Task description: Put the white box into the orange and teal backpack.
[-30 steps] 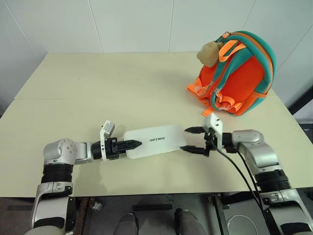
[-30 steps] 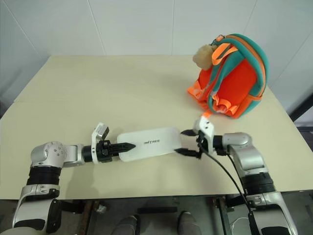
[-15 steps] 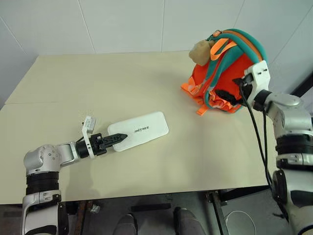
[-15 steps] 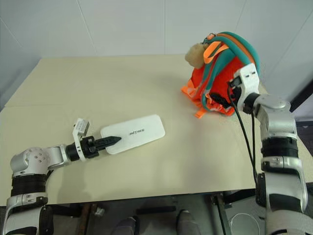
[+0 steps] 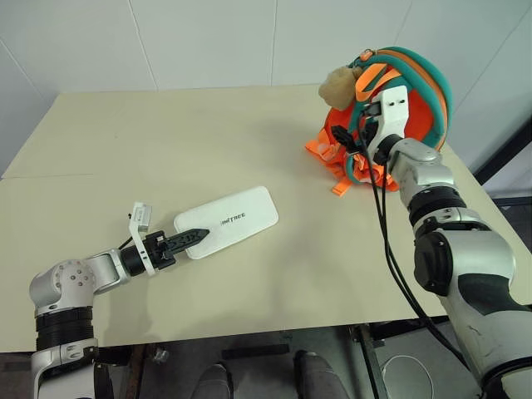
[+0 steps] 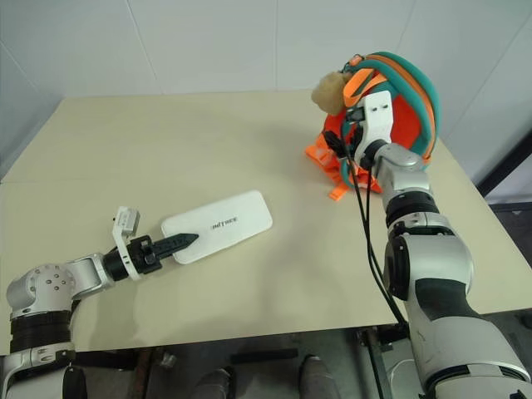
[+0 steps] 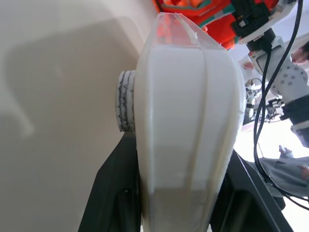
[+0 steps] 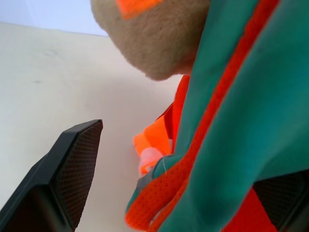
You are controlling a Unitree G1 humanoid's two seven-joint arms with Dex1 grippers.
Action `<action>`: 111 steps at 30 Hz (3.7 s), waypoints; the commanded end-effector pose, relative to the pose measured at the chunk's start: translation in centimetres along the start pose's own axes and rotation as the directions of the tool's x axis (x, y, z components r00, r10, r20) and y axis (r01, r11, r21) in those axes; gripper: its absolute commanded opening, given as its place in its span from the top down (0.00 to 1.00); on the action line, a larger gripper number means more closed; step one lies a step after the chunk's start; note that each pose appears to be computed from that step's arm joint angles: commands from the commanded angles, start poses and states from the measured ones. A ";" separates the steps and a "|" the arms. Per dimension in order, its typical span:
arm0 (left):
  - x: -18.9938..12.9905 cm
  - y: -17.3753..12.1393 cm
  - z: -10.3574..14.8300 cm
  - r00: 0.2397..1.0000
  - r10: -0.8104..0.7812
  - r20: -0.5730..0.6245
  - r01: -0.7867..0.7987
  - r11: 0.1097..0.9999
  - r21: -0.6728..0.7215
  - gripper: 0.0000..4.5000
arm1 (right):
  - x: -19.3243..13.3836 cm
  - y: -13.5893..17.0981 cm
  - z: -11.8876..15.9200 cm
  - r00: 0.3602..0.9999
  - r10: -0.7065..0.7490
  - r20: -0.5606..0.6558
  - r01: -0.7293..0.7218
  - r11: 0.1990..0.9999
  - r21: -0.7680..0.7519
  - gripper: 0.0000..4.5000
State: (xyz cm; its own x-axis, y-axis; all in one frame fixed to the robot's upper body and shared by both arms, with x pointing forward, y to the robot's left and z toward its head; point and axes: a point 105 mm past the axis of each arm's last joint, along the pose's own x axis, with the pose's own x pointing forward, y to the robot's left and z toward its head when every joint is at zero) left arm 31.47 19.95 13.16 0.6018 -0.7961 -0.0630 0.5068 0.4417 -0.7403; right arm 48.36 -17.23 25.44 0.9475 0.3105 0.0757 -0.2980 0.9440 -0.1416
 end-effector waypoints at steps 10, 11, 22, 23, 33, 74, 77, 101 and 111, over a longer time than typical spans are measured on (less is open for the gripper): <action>-1.3 0.0 1.1 0.989 0.062 0.133 -0.068 0.997 0.042 0.72 | 0.4 5.0 3.7 0.930 0.261 0.260 -0.292 0.953 0.086 0.83; -1.3 0.0 1.1 0.989 0.062 0.134 -0.068 0.997 0.041 0.72 | 0.3 5.1 3.6 0.928 0.270 0.258 -0.301 0.949 0.089 0.91; -2.4 -0.5 2.6 0.977 0.066 0.205 -0.089 0.991 0.103 0.72 | -1.6 9.3 4.6 0.715 0.641 0.278 -0.679 0.732 0.059 0.99; -2.6 -0.5 2.7 0.975 0.070 0.212 -0.096 0.989 0.113 0.72 | -1.9 9.5 4.8 0.690 0.667 0.282 -0.705 0.708 0.050 0.99; -5.8 -0.8 5.2 0.926 0.037 0.375 -0.133 0.963 0.233 0.72 | -10.9 12.2 7.0 0.301 0.919 0.254 -0.953 0.293 0.070 0.99; -5.9 -10.4 4.0 0.971 -0.238 -0.014 0.170 0.646 0.744 0.72 | -14.6 11.1 0.5 0.191 0.981 0.011 -0.919 0.175 0.354 0.99; -5.5 -9.7 4.8 0.976 -0.217 -0.019 0.153 0.620 0.769 0.72 | -14.9 11.2 0.5 0.187 0.982 0.008 -0.919 0.172 0.355 0.99; 5.8 -13.0 10.4 0.942 0.016 -0.334 0.318 0.272 0.909 0.72 | -15.9 12.2 0.8 0.108 0.994 0.000 -0.939 0.102 0.329 0.99; 14.3 -12.8 7.1 0.918 -0.037 -0.395 0.367 0.461 0.808 0.72 | -15.4 13.6 1.0 0.101 0.994 0.033 -0.951 0.087 0.295 0.99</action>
State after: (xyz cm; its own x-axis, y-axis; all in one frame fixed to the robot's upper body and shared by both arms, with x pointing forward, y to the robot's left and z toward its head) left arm 37.91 5.96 25.22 0.2752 -0.8994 -0.3397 0.9597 0.2360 0.1526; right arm 30.28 -9.63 22.55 -0.1633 0.9793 -0.1194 -0.9581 -0.1286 0.2558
